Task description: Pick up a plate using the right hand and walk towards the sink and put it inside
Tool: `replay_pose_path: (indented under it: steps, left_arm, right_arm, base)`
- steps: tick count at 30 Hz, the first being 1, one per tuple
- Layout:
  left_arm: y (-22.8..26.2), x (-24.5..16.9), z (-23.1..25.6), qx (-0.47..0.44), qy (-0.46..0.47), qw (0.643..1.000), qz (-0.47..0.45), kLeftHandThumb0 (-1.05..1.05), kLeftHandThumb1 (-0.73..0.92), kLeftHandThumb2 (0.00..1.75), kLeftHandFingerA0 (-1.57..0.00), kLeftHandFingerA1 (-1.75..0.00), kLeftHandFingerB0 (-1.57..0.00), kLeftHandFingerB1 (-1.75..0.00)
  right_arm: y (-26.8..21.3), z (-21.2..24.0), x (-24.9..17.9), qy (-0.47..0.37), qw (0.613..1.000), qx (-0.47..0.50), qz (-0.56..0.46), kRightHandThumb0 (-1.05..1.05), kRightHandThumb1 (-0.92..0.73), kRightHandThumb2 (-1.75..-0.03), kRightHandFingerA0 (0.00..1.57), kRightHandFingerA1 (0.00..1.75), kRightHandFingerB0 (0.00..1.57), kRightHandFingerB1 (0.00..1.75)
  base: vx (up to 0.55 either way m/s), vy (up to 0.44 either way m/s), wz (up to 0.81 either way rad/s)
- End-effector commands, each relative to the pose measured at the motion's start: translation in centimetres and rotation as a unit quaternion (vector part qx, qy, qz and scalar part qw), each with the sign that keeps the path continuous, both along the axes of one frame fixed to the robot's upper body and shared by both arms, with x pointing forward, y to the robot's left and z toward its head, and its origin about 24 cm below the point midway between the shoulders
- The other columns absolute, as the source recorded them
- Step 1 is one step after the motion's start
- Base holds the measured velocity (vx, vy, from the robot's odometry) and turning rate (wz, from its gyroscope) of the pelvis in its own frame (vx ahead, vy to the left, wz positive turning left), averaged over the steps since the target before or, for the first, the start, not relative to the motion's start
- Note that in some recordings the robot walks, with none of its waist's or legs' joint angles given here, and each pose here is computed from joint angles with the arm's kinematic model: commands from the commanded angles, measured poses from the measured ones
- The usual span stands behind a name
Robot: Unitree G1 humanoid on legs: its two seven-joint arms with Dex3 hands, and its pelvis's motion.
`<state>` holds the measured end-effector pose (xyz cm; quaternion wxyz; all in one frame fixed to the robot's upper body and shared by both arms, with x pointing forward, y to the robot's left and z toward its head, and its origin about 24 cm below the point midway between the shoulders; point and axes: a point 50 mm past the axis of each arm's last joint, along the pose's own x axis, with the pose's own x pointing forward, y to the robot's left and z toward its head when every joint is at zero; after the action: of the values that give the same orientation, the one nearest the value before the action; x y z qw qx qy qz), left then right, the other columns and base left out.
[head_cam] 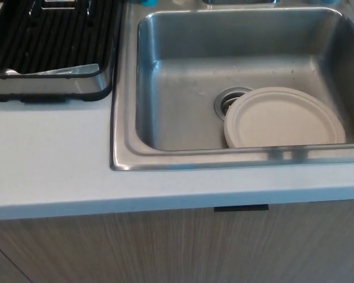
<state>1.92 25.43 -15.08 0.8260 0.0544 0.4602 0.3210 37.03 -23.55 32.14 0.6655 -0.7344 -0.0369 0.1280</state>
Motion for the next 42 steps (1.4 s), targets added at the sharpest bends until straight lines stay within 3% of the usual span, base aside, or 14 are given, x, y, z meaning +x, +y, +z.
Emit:
replay_pose_path:
  steps: [1,11,12,14,15,21,23,24,29,30,34,36,37,42]
  left_arm:
    - [1.6,0.1,1.0,0.027,-0.042,0.999,0.007,0.00,0.74,1.34,-1.20,-1.25,-0.98,-1.11]
    - [1.4,0.5,0.9,0.023,-0.048,0.999,0.008,-0.01,0.74,1.34,-1.19,-1.24,-0.95,-1.08]
    - [1.2,0.6,0.9,0.024,-0.049,0.998,0.008,0.00,0.74,1.34,-1.20,-1.25,-0.95,-1.08]
    - [1.5,0.3,1.1,0.029,-0.051,0.998,0.014,0.03,0.60,1.57,-0.95,-1.67,-0.74,-1.33]
    - [1.7,0.3,1.2,0.032,-0.050,0.998,0.012,0.02,0.73,1.34,-1.20,-1.24,-0.96,-1.09]
    - [1.5,0.2,1.1,0.039,-0.044,0.998,0.007,0.02,0.73,1.34,-1.18,-1.23,-0.94,-1.07]
    - [1.2,1.0,1.0,0.027,-0.053,0.998,0.012,0.03,0.71,1.33,-1.20,-1.24,-0.99,-1.10]
    - [1.3,1.1,1.1,0.031,-0.057,0.998,0.008,0.06,0.52,1.62,-0.97,-1.60,-0.81,-1.30]
    - [1.2,1.1,1.0,0.031,-0.053,0.998,0.007,0.11,0.55,1.57,-0.93,-1.67,-0.81,-1.37]
    - [1.2,0.6,0.9,0.027,-0.044,0.999,0.010,0.01,0.73,1.34,-1.20,-1.25,-0.98,-1.10]
    - [1.1,0.4,0.8,0.024,-0.040,0.999,0.010,0.01,0.73,1.34,-1.20,-1.25,-0.98,-1.10]
    - [1.3,0.3,0.9,0.028,-0.041,0.999,0.012,-0.01,0.75,1.35,-1.21,-1.24,-1.00,-1.11]
    - [1.1,0.1,0.9,0.027,-0.040,0.999,0.011,0.00,0.76,1.35,-1.20,-1.24,-0.99,-1.10]
    - [1.2,-0.2,0.8,0.032,-0.025,0.999,0.010,0.01,0.75,1.33,-1.11,-1.19,-0.88,-1.02]
  right_arm:
    - [-5.9,6.4,-21.1,-0.021,0.995,0.085,0.045,-0.50,-0.66,-0.60,0.55,0.42,0.36,0.34]
    - [-10.0,4.4,-34.0,-0.317,0.936,0.066,-0.137,-0.57,-0.74,-0.64,0.96,0.57,0.64,0.41]
    - [-11.6,2.5,-36.2,-0.390,0.899,0.051,-0.195,-0.57,-0.65,-1.01,0.88,0.70,0.58,0.59]
    - [-13.0,1.0,-37.5,-0.432,0.869,0.052,-0.236,-0.53,-0.74,-0.63,0.95,0.55,0.66,0.42]
    - [-14.8,-0.6,-38.9,-0.475,0.835,0.067,-0.269,-0.47,-0.73,-0.63,1.00,0.62,0.68,0.44]
    - [-16.5,-1.9,-40.4,-0.507,0.807,0.084,-0.290,-0.45,-0.71,-0.62,1.03,0.62,0.70,0.45]
    - [-21.4,-7.6,-44.5,-0.567,0.702,0.105,-0.418,-0.54,-0.75,-0.62,1.01,0.81,0.70,0.60]
    - [-22.8,-10.2,-46.3,-0.579,0.638,0.135,-0.489,-0.55,-0.77,-0.63,1.04,0.99,0.69,0.58]
    - [-24.3,-14.8,-48.9,-0.571,0.536,0.182,-0.595,-0.57,-0.76,-0.62,1.02,1.04,0.60,0.61]
    - [-24.2,-18.9,-50.4,-0.539,0.477,0.204,-0.664,-0.54,-0.76,-0.63,0.99,1.01,0.58,0.62]
    - [-24.0,-20.2,-51.0,-0.530,0.460,0.203,-0.683,-0.54,-0.76,-0.63,0.99,1.01,0.58,0.62]
    - [-22.6,-24.8,-52.1,-0.479,0.389,0.244,-0.748,-0.56,-0.74,-0.66,0.93,1.42,0.46,0.59]
    - [-21.7,-26.6,-52.4,-0.464,0.371,0.236,-0.769,-0.47,-0.60,-1.01,1.09,1.22,0.51,0.68]
    - [-19.4,-31.1,-51.8,-0.425,0.327,0.246,-0.808,-0.49,-0.75,-0.66,0.91,1.42,0.47,0.61]
  base:
    - [0.00,0.000,0.00]
    - [0.00,0.000,0.00]
    - [0.00,0.000,0.00]
    - [0.00,0.000,0.00]
    - [0.00,0.000,0.00]
    - [0.00,0.000,0.00]
    - [0.00,0.000,0.00]
    - [0.00,0.000,0.00]
    - [0.00,0.000,0.00]
    - [0.00,0.000,0.00]
    - [0.00,0.000,0.00]
    - [0.00,0.000,0.00]
    - [0.00,0.000,0.00]
    - [0.00,0.000,0.00]
